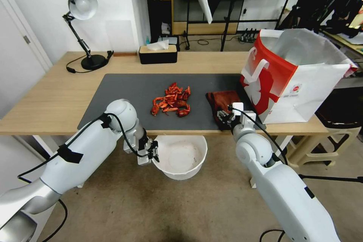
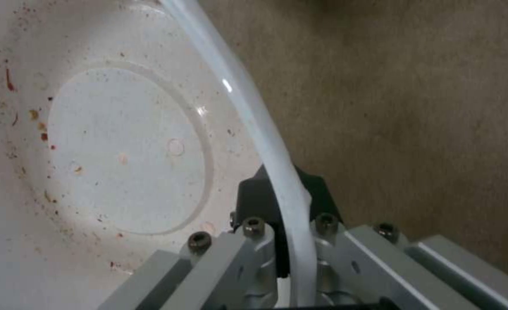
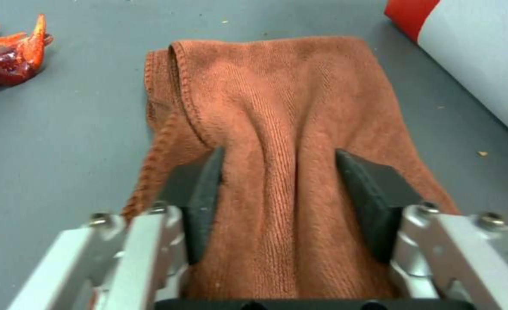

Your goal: Sweep shrimp from table into container with towel, then put container into takeout bag.

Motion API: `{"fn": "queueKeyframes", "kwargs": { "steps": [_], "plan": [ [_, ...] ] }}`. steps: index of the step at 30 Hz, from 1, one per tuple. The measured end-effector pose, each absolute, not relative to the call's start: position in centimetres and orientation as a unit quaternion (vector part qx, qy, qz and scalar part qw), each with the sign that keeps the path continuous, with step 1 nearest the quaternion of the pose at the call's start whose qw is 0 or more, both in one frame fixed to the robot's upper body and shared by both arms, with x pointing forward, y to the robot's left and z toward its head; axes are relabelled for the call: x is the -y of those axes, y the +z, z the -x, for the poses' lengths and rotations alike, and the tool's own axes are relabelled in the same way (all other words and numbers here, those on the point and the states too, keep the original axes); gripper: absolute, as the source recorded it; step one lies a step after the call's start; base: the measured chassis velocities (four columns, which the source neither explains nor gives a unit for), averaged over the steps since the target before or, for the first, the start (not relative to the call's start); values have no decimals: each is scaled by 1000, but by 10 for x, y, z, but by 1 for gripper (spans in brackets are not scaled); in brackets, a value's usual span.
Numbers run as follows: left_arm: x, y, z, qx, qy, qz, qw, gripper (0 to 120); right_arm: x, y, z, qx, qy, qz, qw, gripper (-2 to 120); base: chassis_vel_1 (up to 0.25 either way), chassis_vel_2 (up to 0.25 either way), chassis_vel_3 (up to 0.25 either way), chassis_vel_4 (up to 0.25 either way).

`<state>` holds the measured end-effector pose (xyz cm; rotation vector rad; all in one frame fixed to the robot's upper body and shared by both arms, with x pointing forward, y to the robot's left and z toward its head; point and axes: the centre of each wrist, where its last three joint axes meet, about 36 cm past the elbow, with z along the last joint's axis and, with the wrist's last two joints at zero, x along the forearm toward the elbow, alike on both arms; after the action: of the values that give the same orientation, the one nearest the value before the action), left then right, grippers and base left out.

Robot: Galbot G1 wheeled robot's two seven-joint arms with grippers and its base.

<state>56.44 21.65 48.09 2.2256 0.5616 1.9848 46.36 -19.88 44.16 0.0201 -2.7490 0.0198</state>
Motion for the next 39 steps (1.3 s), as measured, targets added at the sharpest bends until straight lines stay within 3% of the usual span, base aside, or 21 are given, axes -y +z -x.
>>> {"fn": "queueKeyframes", "kwargs": {
  "steps": [6, 11, 31, 39],
  "plan": [
    [-215, 482, -565, -186, 652, -732, 57, 0, 201, 443, -463, 981, 7, -5, 195, 23, 0, 0, 0, 0],
    [-213, 482, -566, -188, 652, -733, 59, 0, 201, 445, -463, 981, 4, -4, 193, 10, 0, 0, 0, 0],
    [-214, 479, -565, -191, 649, -734, 58, 0, 196, 477, -451, 990, -57, -51, 114, 10, 0, 0, 0, 0],
    [-219, 480, -563, -190, 651, -733, 54, 0, 203, 498, -466, 992, -75, -76, 68, 10, 0, 0, 0, 0]
  ]
}}
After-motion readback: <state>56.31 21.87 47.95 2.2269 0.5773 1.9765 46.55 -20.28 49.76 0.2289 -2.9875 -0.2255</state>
